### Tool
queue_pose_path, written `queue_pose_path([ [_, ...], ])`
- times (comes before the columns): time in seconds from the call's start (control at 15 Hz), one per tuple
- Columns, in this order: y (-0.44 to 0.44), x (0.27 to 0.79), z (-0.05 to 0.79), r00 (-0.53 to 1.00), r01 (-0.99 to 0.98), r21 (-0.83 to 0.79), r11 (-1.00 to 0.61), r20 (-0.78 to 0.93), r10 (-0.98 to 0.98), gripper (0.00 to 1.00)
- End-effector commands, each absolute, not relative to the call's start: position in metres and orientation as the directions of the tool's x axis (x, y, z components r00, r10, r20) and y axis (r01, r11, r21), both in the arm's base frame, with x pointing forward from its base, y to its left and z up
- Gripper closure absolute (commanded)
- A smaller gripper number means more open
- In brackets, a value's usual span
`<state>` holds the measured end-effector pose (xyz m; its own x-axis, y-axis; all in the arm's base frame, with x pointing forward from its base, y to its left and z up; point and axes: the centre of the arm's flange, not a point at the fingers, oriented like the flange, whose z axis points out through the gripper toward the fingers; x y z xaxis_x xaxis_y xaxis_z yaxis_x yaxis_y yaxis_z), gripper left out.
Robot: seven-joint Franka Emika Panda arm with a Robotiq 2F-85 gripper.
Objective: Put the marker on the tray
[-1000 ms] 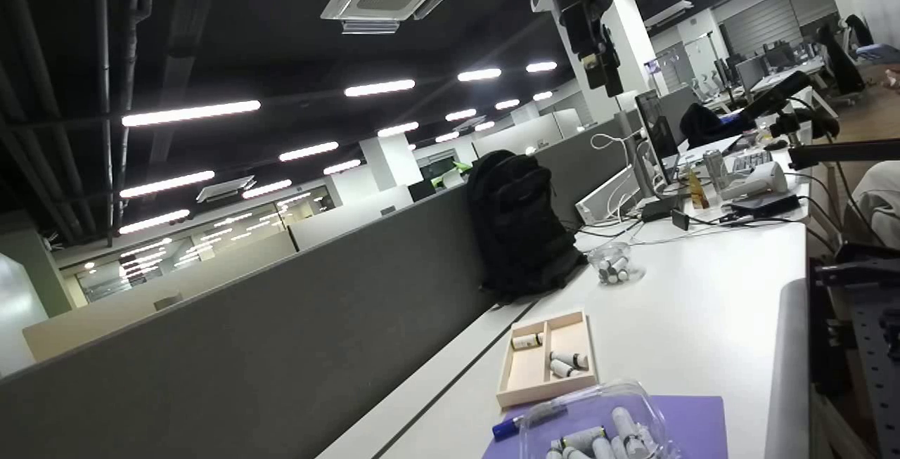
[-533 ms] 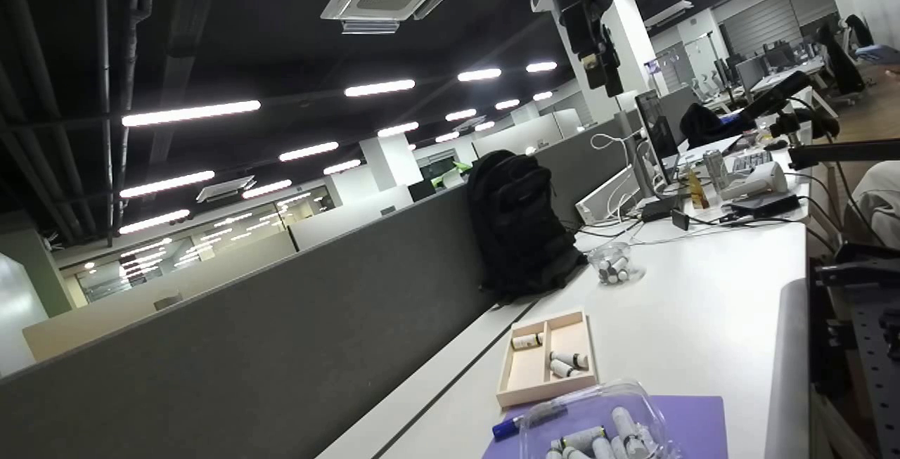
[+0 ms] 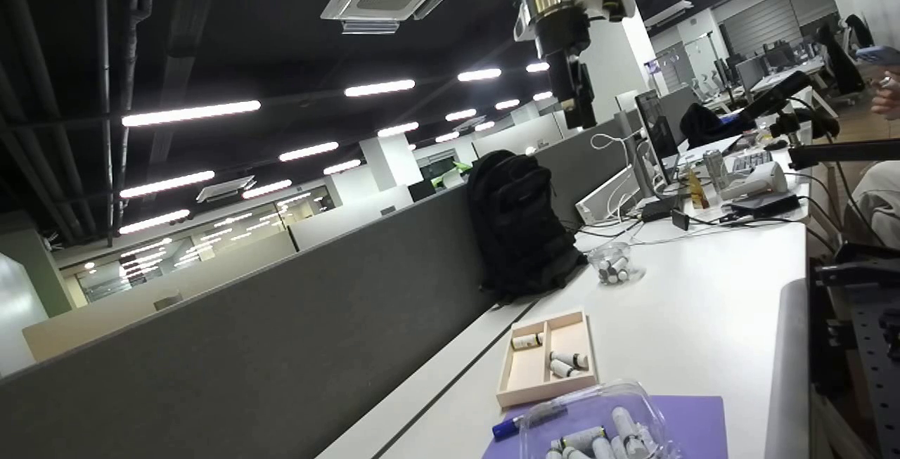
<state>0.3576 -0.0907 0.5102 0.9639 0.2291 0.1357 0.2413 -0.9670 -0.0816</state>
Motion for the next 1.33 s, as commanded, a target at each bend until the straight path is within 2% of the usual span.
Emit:
queue_pose_path([
  [0.0,-0.075,0.410,0.469,0.942,0.323,-0.020,-0.946,0.106,0.320,0.00],
  [0.53,-0.015,0.487,0.350,0.870,0.485,0.094,-0.869,0.048,0.491,0.00],
  [0.73,0.008,0.507,0.322,0.845,0.506,0.145,-0.850,0.113,0.523,0.00],
  [0.8,0.014,0.512,0.317,0.844,0.507,0.134,-0.852,0.124,0.522,0.00],
  [0.87,0.005,0.490,0.323,0.838,0.523,0.121,-0.844,0.106,0.535,0.00],
  [1.27,0.014,0.504,0.313,0.832,0.530,0.126,-0.839,0.117,0.543,0.00],
])
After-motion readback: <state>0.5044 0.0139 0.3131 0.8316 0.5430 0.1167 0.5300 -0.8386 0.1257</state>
